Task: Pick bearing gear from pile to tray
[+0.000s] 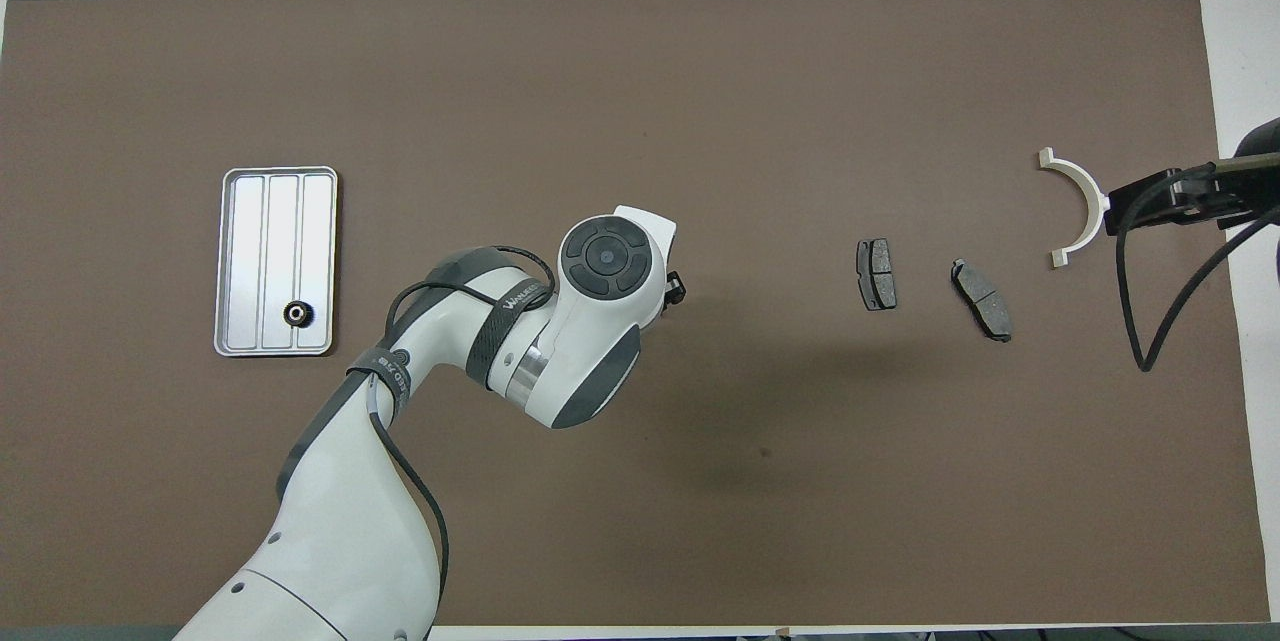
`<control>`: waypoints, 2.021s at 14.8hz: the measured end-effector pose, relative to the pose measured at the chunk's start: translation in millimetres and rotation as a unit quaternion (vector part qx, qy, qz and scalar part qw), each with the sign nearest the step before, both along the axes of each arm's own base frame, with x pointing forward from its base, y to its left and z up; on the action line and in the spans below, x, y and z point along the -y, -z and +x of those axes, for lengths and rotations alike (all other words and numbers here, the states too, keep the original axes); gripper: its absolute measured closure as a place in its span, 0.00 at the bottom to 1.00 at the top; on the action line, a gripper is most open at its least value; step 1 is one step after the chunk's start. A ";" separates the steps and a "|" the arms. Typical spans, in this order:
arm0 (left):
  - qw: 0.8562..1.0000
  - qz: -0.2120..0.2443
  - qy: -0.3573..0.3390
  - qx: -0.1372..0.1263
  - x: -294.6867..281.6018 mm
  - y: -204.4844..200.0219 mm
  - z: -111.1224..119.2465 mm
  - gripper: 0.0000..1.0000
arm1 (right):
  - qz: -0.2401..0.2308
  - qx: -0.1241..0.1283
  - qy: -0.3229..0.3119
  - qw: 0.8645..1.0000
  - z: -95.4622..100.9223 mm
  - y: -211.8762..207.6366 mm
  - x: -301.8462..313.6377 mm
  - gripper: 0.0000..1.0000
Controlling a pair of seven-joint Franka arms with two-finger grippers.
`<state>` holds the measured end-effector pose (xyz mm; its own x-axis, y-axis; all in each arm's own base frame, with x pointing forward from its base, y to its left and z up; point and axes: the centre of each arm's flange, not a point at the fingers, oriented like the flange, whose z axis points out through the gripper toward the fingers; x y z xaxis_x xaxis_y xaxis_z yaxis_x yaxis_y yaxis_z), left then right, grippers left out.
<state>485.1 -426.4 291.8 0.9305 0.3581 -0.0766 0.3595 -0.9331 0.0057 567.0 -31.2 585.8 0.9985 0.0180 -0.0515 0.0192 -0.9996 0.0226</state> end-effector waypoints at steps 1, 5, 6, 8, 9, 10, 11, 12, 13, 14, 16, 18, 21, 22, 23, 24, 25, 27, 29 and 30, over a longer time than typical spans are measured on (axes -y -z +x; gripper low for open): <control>1.000 0.000 -0.001 0.000 0.0 0.0 0.0 0.20 | 0.000 0.000 0.000 1.000 -0.3 -0.3 0.2 0.00; 1.000 -0.001 -0.009 0.002 1.0 -0.8 -0.5 0.38 | 0.000 0.004 0.001 1.000 -4.4 -5.4 1.1 0.00; 1.000 -0.002 -0.009 0.003 1.7 -2.4 -0.9 0.49 | 0.000 0.005 0.002 1.000 -7.0 -7.1 1.7 0.00; 1.000 -0.002 -0.009 0.004 3.2 -3.0 -2.3 0.59 | 0.000 0.005 0.004 1.000 -12.9 -8.9 4.1 0.00; 1.000 -0.002 -0.011 0.004 3.6 -3.6 -2.5 0.65 | 0.000 0.005 0.005 1.000 -15.2 -9.0 4.6 0.00; 1.000 -0.002 -0.012 0.004 4.0 -4.2 -2.9 0.76 | 0.000 0.004 0.005 1.000 -16.6 -8.3 4.6 0.00; 1.000 -0.002 -0.014 0.004 4.0 -4.1 -3.0 0.76 | 0.000 0.003 0.005 1.000 -17.2 -7.5 4.5 0.00; 1.000 0.000 -0.015 0.002 3.6 -4.2 -3.2 0.76 | 0.000 0.002 0.005 1.000 -17.4 -6.9 4.5 0.00; 1.000 0.005 -0.017 -0.003 2.4 -4.8 -3.0 0.76 | 0.000 0.002 0.004 1.000 -17.4 -6.7 4.5 0.00; 1.000 0.011 -0.019 -0.010 0.4 -7.4 -1.3 0.76 | 0.000 0.002 0.004 1.000 -17.5 -6.7 4.5 0.00; 0.999 0.018 -0.030 -0.015 -7.5 -18.4 9.3 0.76 | 0.000 0.002 0.004 1.000 -17.5 -6.9 4.5 0.00; 0.999 0.014 -0.050 -0.010 -27.5 -35.8 27.5 0.76 | 0.000 0.001 0.004 1.000 -17.6 -6.2 4.5 0.00; 0.998 0.012 -0.061 -0.010 -88.2 -66.6 60.2 0.76 | 0.000 0.001 0.004 1.000 -17.7 -5.3 4.4 0.00; 0.998 0.012 -0.055 -0.011 -114.8 -75.3 70.7 0.76 | 0.000 0.000 0.004 1.000 -17.7 -5.3 4.4 0.00; 0.999 0.010 -0.048 -0.013 -141.3 -81.6 79.9 0.76 | 0.000 0.000 0.004 1.000 -17.7 -5.2 4.4 0.00; 0.999 0.009 -0.041 -0.015 -169.2 -85.4 88.7 0.76 | 0.000 0.000 0.004 1.000 -17.7 -5.0 4.4 0.00; 0.999 0.008 -0.035 -0.016 -194.2 -86.9 96.3 0.76 | 0.001 0.000 0.004 1.000 -17.8 -4.8 4.3 0.00; 1.000 0.004 -0.022 -0.018 -236.6 -85.0 108.8 0.76 | 0.001 -0.001 0.004 1.000 -17.8 -4.3 4.2 0.00; 1.000 0.000 -0.006 -0.019 -278.8 -83.2 119.8 0.76 | 0.001 -0.001 0.004 1.000 -17.9 -4.1 4.2 0.00; 1.000 -0.003 0.002 -0.017 -300.4 -83.2 124.7 0.76 | 0.001 -0.001 0.004 1.000 -17.9 -4.2 4.2 0.00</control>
<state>609.8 -125.9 375.0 0.9285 0.3545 -0.1106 0.3565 -0.9343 -0.0019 549.1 -35.4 590.0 0.9985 0.0110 -0.0528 0.0121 -0.9997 0.0214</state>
